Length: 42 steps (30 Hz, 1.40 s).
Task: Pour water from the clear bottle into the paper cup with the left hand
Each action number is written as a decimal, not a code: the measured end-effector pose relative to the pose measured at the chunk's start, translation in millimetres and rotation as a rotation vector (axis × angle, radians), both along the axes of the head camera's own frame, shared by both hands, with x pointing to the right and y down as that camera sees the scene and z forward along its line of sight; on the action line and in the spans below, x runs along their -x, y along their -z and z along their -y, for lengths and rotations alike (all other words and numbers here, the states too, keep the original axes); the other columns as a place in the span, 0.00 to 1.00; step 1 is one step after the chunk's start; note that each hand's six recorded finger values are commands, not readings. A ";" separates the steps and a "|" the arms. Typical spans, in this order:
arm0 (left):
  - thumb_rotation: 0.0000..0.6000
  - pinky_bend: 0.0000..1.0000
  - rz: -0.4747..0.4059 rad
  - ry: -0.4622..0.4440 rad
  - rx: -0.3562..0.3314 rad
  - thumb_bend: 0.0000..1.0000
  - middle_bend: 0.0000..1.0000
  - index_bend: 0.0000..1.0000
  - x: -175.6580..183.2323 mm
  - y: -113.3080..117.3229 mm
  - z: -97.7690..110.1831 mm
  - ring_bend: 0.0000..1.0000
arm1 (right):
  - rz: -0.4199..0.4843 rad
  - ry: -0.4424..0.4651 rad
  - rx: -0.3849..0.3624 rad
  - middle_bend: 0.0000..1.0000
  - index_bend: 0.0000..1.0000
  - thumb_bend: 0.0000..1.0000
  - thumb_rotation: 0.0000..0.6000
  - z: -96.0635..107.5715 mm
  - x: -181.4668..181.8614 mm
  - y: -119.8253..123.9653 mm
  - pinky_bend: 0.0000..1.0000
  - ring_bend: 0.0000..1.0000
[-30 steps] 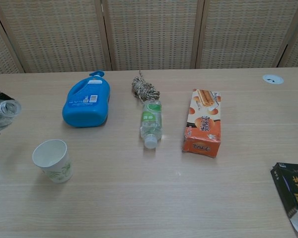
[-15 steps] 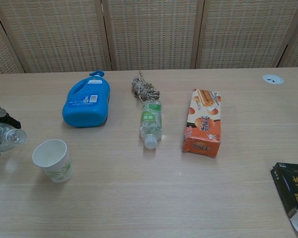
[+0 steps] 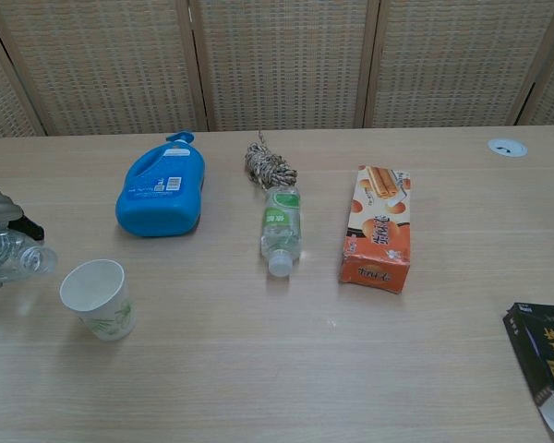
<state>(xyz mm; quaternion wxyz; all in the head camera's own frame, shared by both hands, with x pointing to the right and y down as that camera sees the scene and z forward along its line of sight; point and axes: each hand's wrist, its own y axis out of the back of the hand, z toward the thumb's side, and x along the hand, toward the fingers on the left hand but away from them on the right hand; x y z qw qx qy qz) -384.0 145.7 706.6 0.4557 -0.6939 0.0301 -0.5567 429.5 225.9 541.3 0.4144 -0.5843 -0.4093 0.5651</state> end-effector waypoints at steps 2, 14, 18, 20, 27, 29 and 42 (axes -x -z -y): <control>1.00 0.49 0.005 -0.002 -0.001 0.44 0.50 0.70 -2.8 0.3 0.0 0.42 | 0.002 -0.001 0.000 0.00 0.07 0.00 1.00 0.0 -0.3 0.4 0.00 0.00; 1.00 0.49 0.085 -0.021 -0.021 0.45 0.50 0.70 -10.7 2.9 7.4 0.42 | 0.010 -0.005 -0.002 0.00 0.07 0.00 1.00 0.5 -1.7 1.9 0.00 0.00; 1.00 0.49 0.111 -0.030 -0.029 0.45 0.50 0.70 -15.0 3.5 9.9 0.42 | 0.012 -0.007 -0.002 0.00 0.07 0.00 1.00 0.8 -2.3 2.2 0.00 0.00; 1.00 0.49 0.119 -0.035 -0.033 0.45 0.50 0.70 -16.7 3.9 10.7 0.42 | 0.012 -0.007 -0.001 0.00 0.07 0.00 1.00 0.8 -2.5 2.2 0.00 0.00; 1.00 0.49 0.147 -0.049 -0.045 0.45 0.50 0.70 -23.5 6.5 11.0 0.42 | 0.014 -0.007 -0.004 0.00 0.07 0.00 1.00 0.5 -2.7 3.4 0.00 0.00; 1.00 0.49 0.154 -0.052 -0.047 0.46 0.50 0.70 -25.2 7.1 10.5 0.42 | 0.015 -0.007 -0.004 0.00 0.07 0.00 1.00 0.5 -2.6 3.6 0.00 0.00; 1.00 0.49 0.173 -0.052 -0.063 0.46 0.50 0.70 -32.5 10.4 10.0 0.42 | 0.017 -0.007 -0.006 0.00 0.07 0.00 1.00 0.2 -2.9 4.4 0.00 0.00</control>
